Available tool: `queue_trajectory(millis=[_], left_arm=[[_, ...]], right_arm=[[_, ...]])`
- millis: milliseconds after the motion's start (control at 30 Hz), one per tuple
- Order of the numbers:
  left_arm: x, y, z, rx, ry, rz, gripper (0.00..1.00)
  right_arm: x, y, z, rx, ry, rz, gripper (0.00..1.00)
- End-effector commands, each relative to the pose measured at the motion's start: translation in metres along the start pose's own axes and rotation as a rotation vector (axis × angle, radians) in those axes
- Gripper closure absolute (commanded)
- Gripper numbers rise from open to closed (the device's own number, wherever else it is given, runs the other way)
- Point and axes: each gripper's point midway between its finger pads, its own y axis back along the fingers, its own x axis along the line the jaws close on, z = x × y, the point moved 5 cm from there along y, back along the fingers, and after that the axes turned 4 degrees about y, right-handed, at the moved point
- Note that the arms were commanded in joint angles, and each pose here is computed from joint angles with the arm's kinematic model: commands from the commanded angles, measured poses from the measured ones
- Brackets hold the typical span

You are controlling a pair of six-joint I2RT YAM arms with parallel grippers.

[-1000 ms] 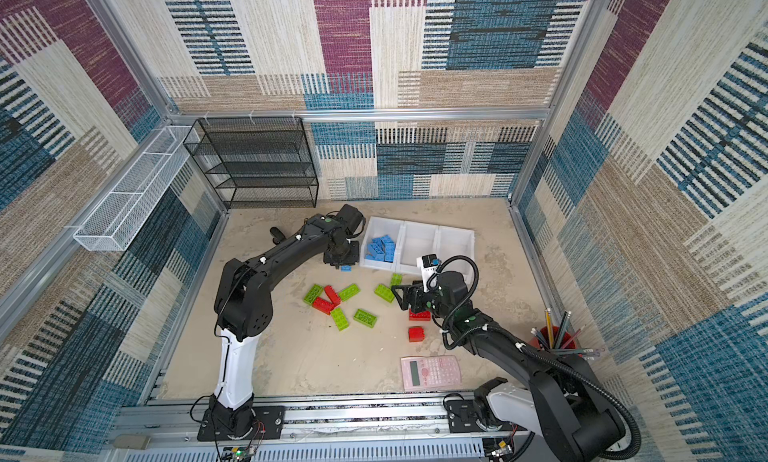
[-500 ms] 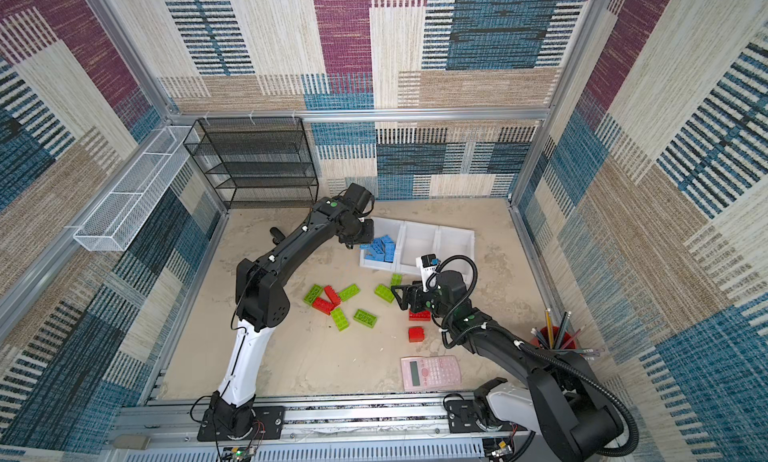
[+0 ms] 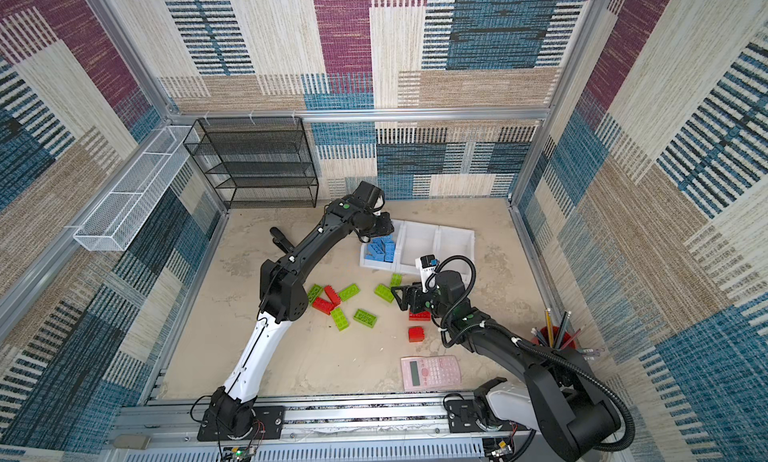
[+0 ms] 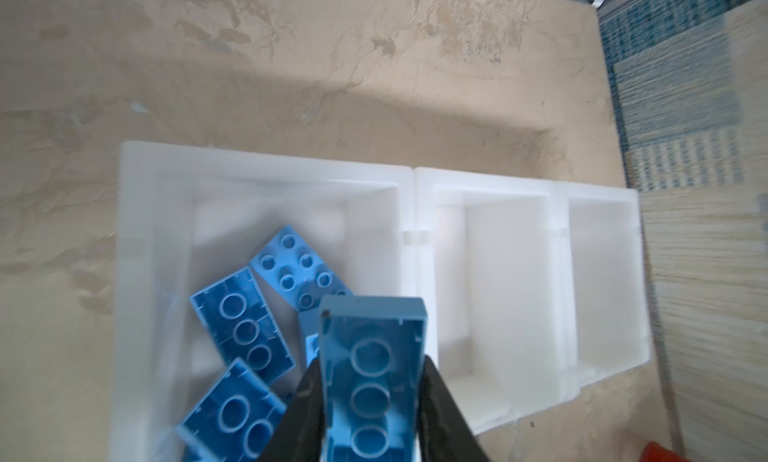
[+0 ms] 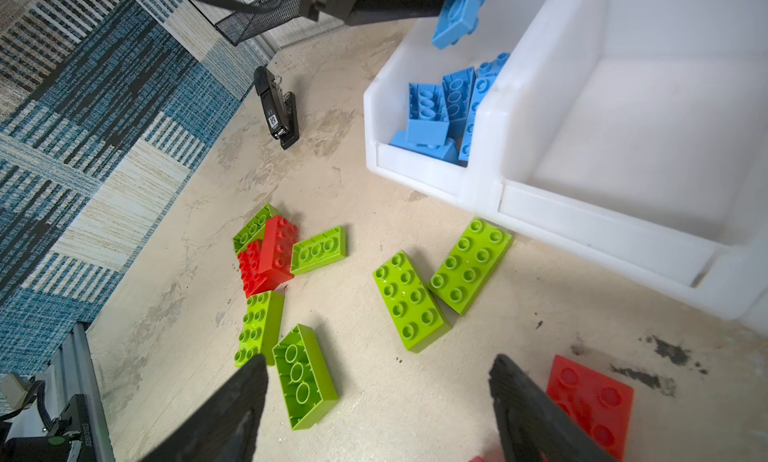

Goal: Sort the legos into containers by color
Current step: 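Open the left gripper to drop the blue brick into the compartment, then reach right gripper down to a lime-green brick while left arm draws back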

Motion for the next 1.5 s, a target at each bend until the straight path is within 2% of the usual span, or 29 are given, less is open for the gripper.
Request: queue_trajectory(millis=[0, 133, 400, 633, 800, 1033, 1200, 1467], left_arm=[[-0.013, -0.002, 0.008, -0.023, 0.004, -0.092, 0.71], [-0.015, 0.000, 0.010, -0.035, 0.000, -0.097, 0.64], [-0.020, 0.021, 0.015, -0.052, -0.028, -0.094, 0.40], [-0.024, 0.055, 0.013, -0.062, -0.043, -0.092, 0.38], [-0.022, 0.095, 0.004, -0.090, -0.059, -0.068, 0.38], [0.008, 0.177, -0.017, -0.254, -0.031, -0.050, 0.37], [0.039, 0.222, -0.050, -0.283, 0.000, -0.017, 0.37], [0.076, 0.271, -0.120, -0.270, -0.028, 0.053, 0.35]], right_arm=[[0.002, 0.001, 0.008, -0.031, 0.016, 0.002, 0.15], [0.005, 0.002, 0.013, -0.039, 0.022, 0.004, 0.16], [0.010, 0.005, 0.022, -0.043, 0.028, 0.013, 0.16], [0.022, 0.006, 0.028, -0.023, 0.054, 0.007, 0.16], [0.038, -0.004, 0.028, 0.035, 0.097, 0.001, 0.16], [0.062, -0.028, 0.016, 0.166, 0.126, 0.032, 0.17], [0.068, -0.050, -0.004, 0.299, 0.173, 0.042, 0.17], [0.069, -0.078, -0.039, 0.477, 0.313, 0.006, 0.15]])
